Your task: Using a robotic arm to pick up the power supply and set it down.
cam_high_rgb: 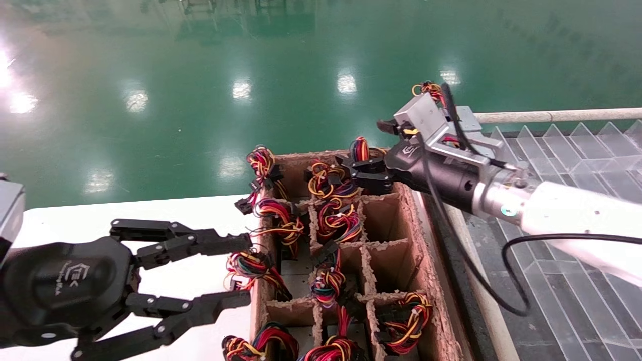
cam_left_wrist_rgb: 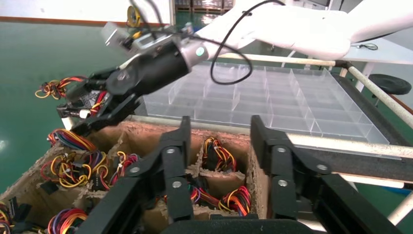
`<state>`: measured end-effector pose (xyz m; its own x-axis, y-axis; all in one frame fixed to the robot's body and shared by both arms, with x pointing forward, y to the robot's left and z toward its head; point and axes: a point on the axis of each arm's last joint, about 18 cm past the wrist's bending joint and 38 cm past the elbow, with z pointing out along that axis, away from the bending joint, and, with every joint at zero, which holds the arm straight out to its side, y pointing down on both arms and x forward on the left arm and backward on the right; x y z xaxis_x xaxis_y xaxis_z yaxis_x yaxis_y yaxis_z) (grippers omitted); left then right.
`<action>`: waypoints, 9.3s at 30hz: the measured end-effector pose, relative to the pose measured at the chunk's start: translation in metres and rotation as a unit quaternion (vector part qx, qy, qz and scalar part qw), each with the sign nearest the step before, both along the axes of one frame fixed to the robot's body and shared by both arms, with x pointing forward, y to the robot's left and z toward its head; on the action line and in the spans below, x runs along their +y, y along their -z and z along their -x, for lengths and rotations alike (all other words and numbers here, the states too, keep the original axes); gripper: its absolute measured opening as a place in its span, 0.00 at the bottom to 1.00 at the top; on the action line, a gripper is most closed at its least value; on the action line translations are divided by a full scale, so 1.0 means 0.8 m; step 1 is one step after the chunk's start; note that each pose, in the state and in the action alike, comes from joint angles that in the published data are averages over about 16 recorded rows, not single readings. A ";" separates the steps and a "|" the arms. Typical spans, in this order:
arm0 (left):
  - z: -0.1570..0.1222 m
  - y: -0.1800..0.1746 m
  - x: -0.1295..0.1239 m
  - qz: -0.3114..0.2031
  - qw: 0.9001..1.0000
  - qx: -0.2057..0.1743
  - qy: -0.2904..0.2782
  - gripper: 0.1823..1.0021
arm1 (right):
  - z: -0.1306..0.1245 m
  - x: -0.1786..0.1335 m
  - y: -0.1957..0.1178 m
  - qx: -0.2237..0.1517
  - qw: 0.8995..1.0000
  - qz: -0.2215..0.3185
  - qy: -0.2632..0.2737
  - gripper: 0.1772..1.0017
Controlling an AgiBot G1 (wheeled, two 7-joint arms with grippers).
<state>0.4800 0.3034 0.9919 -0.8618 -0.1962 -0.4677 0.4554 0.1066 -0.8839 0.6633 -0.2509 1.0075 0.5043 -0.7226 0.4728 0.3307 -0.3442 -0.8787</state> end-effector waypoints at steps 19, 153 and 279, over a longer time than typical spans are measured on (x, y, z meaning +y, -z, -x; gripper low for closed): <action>0.000 0.000 0.000 0.000 1.000 0.000 0.000 0.09 | -0.059 0.008 0.022 0.035 0.998 -0.018 0.048 0.94; 0.000 0.000 0.000 0.000 1.000 0.000 0.000 0.01 | -0.024 -0.226 -0.182 -0.160 0.931 0.077 0.320 0.06; 0.000 0.000 0.000 0.000 1.000 0.000 0.000 0.09 | 0.128 -0.083 -0.020 -0.027 0.981 0.015 -0.189 1.00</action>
